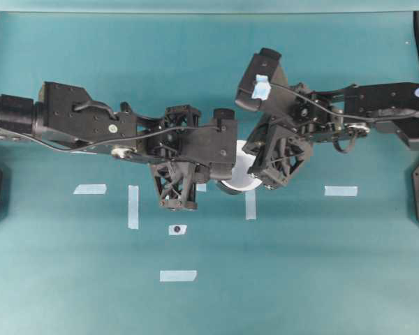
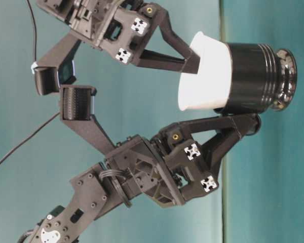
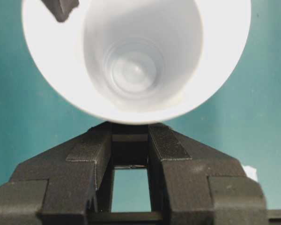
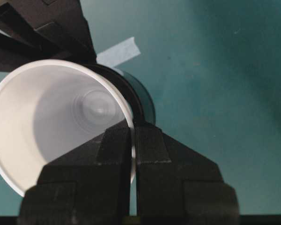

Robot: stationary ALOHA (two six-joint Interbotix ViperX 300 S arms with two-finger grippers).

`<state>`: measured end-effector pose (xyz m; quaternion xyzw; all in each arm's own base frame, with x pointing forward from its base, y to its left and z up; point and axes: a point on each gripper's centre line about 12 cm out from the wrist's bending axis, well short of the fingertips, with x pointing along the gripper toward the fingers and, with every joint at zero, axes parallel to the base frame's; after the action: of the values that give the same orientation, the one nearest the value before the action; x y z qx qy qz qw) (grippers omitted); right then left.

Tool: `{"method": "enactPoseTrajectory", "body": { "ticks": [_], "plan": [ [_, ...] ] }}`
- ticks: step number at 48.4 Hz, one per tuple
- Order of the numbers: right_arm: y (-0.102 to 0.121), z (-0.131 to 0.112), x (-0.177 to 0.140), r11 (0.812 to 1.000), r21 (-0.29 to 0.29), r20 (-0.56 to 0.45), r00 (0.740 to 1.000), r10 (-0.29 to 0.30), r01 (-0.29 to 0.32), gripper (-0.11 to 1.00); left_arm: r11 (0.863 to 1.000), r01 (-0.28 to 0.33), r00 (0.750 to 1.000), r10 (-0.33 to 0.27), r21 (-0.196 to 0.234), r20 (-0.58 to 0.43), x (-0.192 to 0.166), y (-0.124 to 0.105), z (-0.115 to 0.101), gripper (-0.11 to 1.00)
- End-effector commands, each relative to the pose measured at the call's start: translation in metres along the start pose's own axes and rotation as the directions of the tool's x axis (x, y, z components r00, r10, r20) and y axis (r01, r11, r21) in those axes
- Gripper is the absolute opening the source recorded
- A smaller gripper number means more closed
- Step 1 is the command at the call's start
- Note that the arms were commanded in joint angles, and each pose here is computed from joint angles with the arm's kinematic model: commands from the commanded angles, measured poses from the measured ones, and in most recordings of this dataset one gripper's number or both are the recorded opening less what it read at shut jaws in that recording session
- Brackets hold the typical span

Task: Holding the cup holder with the left arm, the right arm places the cup into the cup holder.
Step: 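Move the white cup leftward and insert it into the held cup holder, then open the right gripper and withdraw it to the right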

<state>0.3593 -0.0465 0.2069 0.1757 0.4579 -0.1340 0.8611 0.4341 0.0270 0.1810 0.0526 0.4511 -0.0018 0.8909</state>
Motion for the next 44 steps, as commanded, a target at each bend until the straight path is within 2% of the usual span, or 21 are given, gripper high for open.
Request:
{"method": "enactPoseTrajectory", "body": {
  "ticks": [1,23,29,37,44],
  "plan": [
    [0.0063,0.0097,-0.0111,1.000,-0.001,0.038,0.999,0.018,-0.018,0.03,1.000,-0.010,0.999,0.010,-0.005,0.050,-0.0114,0.0036,0.0144,0.21],
    [0.0070,0.0109,-0.0108,1.000,0.003,0.060,0.998,0.027,-0.028,0.03,1.000,-0.008,0.999,0.008,-0.003,0.045,-0.0103,0.0027,0.0130,0.21],
    [0.0070,0.0111,-0.0113,1.000,0.003,0.062,0.998,0.028,-0.028,0.06,1.000,-0.009,0.999,0.009,-0.005,0.044,-0.0101,0.0033,0.0124,0.21],
    [0.0070,0.0111,-0.0119,1.000,0.003,0.062,0.998,0.028,-0.028,0.16,1.000,-0.008,0.999,0.008,-0.003,0.042,-0.0101,0.0026,0.0123,0.21],
    [0.0067,0.0102,-0.0116,1.000,0.003,0.057,0.998,0.026,-0.027,0.34,1.000,-0.005,0.999,0.006,-0.004,0.038,-0.0101,0.0018,0.0118,0.21]
  ]
}}
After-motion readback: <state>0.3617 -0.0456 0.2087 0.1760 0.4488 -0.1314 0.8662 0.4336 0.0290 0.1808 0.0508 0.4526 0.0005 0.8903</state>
